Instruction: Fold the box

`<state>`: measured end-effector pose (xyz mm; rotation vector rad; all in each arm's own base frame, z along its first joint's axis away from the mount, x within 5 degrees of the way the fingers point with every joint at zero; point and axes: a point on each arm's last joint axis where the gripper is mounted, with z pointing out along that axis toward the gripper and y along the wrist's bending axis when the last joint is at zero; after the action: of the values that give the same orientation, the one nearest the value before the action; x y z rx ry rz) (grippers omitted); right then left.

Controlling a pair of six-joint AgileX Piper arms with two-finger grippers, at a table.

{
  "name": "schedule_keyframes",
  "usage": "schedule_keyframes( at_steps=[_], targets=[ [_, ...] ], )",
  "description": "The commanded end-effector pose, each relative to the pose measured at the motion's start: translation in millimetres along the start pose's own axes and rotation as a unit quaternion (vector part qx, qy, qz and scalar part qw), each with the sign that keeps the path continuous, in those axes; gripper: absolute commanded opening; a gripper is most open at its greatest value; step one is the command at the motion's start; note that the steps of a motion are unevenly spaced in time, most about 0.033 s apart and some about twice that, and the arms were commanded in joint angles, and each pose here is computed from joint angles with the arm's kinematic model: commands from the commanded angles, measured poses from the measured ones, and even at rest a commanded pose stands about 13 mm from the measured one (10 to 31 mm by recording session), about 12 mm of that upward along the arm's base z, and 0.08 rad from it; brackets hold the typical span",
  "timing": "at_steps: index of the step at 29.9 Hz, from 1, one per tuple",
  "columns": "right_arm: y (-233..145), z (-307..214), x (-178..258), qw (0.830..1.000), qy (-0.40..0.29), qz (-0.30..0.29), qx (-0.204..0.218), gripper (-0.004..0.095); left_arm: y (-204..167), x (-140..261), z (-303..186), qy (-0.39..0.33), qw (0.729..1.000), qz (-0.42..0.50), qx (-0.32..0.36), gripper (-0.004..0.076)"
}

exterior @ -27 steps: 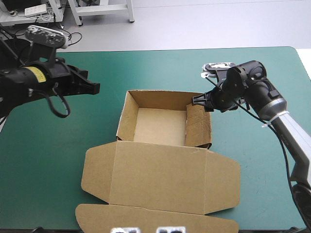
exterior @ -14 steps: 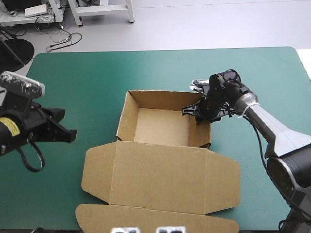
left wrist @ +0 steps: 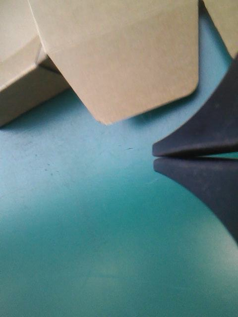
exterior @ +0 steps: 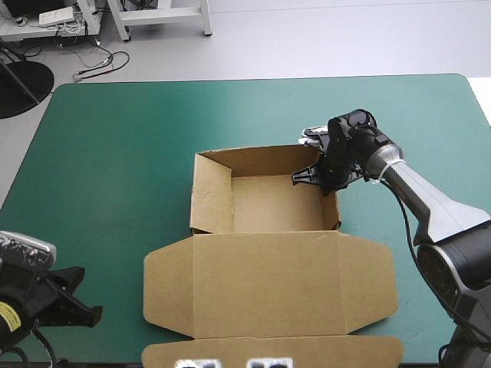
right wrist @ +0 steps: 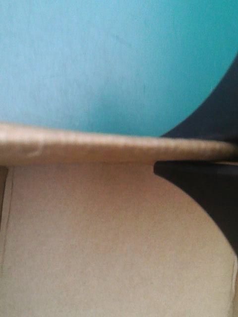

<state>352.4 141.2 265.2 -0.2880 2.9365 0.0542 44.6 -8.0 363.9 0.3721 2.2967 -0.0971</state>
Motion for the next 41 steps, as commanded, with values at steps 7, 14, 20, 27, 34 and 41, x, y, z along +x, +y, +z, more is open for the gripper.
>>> schedule_keyframes(
  at_steps=[7, 14, 20, 27, 34, 41],
  targets=[
    [-107, -91, 7, 0.986, -0.11, 0.089, 0.09, -0.002, 6, 32, 1, -0.028, 0.999, -0.024, -0.021, -0.001],
    [-224, -117, 54, 0.966, -0.093, 0.195, 0.14, -0.0019, 9, 30, 0, -0.039, 0.998, -0.018, -0.038, -0.001],
    [-282, -117, 82, 0.944, -0.099, 0.275, 0.155, -0.0018, 9, 30, 0, -0.043, 0.998, -0.023, -0.039, -0.001],
    [-298, -91, 81, 0.951, -0.054, 0.266, 0.148, 0.0279, 9, 29, 0, -0.045, 0.998, -0.029, -0.039, -0.001],
    [-297, -91, 78, 0.959, -0.056, 0.243, 0.137, 0.0495, 10, 29, 0, -0.046, 0.998, -0.027, -0.045, -0.001],
    [-285, -111, 78, 0.958, -0.087, 0.252, 0.107, 0.0494, 13, 30, 0, -0.041, 0.997, -0.017, -0.06, -0.001]
  ],
)
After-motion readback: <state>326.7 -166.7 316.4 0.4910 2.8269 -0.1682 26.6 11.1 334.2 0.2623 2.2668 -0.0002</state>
